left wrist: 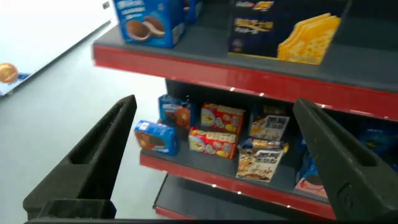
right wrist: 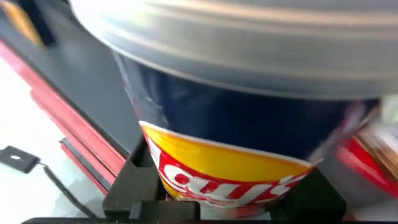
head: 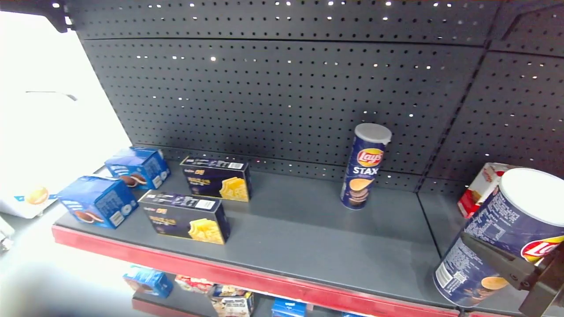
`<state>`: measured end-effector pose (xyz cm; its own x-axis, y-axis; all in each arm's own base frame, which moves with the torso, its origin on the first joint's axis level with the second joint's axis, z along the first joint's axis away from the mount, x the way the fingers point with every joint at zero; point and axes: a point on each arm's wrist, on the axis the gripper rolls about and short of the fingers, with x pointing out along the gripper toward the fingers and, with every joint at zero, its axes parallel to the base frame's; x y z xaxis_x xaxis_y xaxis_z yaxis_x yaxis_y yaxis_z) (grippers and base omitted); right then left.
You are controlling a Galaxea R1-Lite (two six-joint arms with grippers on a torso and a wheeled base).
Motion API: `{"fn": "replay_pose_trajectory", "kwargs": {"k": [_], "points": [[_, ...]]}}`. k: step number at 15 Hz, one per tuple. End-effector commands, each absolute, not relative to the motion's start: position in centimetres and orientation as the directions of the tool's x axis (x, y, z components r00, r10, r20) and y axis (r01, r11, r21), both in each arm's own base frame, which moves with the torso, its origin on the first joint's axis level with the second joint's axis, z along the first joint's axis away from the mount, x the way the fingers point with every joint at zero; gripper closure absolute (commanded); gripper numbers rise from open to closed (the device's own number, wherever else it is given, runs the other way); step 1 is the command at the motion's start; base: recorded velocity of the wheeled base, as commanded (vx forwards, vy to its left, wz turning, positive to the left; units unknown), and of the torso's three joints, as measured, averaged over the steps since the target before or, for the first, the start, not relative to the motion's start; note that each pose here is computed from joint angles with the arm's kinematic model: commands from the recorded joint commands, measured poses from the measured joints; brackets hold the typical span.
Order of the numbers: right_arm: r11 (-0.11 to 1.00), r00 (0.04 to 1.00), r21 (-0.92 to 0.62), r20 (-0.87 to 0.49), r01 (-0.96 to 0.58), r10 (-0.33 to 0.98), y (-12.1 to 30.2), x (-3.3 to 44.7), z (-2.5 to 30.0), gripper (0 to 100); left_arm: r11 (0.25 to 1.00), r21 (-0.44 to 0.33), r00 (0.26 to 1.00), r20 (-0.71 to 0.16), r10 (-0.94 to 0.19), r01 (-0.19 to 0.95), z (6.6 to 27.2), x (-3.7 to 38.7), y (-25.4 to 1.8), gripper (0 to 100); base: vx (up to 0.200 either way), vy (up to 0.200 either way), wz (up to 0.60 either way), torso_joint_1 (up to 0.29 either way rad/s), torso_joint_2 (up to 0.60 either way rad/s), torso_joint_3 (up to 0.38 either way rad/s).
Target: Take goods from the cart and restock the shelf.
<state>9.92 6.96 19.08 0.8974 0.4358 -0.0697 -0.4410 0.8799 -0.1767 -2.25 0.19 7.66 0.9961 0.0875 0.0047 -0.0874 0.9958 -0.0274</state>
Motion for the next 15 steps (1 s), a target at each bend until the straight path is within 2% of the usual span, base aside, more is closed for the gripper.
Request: {"fn": "replay_pose_trajectory", "kwargs": {"k": [1, 7, 10, 15], "points": [[0.874, 0.892, -0.176, -0.071, -0.452, 0.447, 6.99, 9.85, 19.02, 100, 0.996, -0.028, 0.996, 0.005, 0.089, -0.089, 7.67, -2.24, 0.19, 0, 0.0, 0.0, 0.0, 0.0, 0.0, 0.0], [0.865, 0.88, -0.166, -0.077, -0.474, 0.468, 7.14, 9.8, 18.9, 100, 0.996, -0.028, 0.996, 0.005, 0.089, -0.089, 7.67, -2.24, 0.19, 0, 0.0, 0.0, 0.0, 0.0, 0.0, 0.0], [0.85, 0.863, -0.152, -0.068, -0.505, 0.501, 7.16, 9.72, 19.06, 100, 0.996, -0.028, 0.996, 0.005, 0.089, -0.089, 7.67, -2.24, 0.19, 0, 0.0, 0.0, -0.6, -0.002, 0.0, 0.004], [0.848, 0.861, -0.148, -0.067, -0.509, 0.505, 7.16, 9.68, 19.05, 100, 0.996, -0.028, 0.996, 0.005, 0.089, -0.089, 7.67, -2.24, 0.19, 0, 0.0, 0.0, 0.0, 0.0, 0.0, 0.0]]}}
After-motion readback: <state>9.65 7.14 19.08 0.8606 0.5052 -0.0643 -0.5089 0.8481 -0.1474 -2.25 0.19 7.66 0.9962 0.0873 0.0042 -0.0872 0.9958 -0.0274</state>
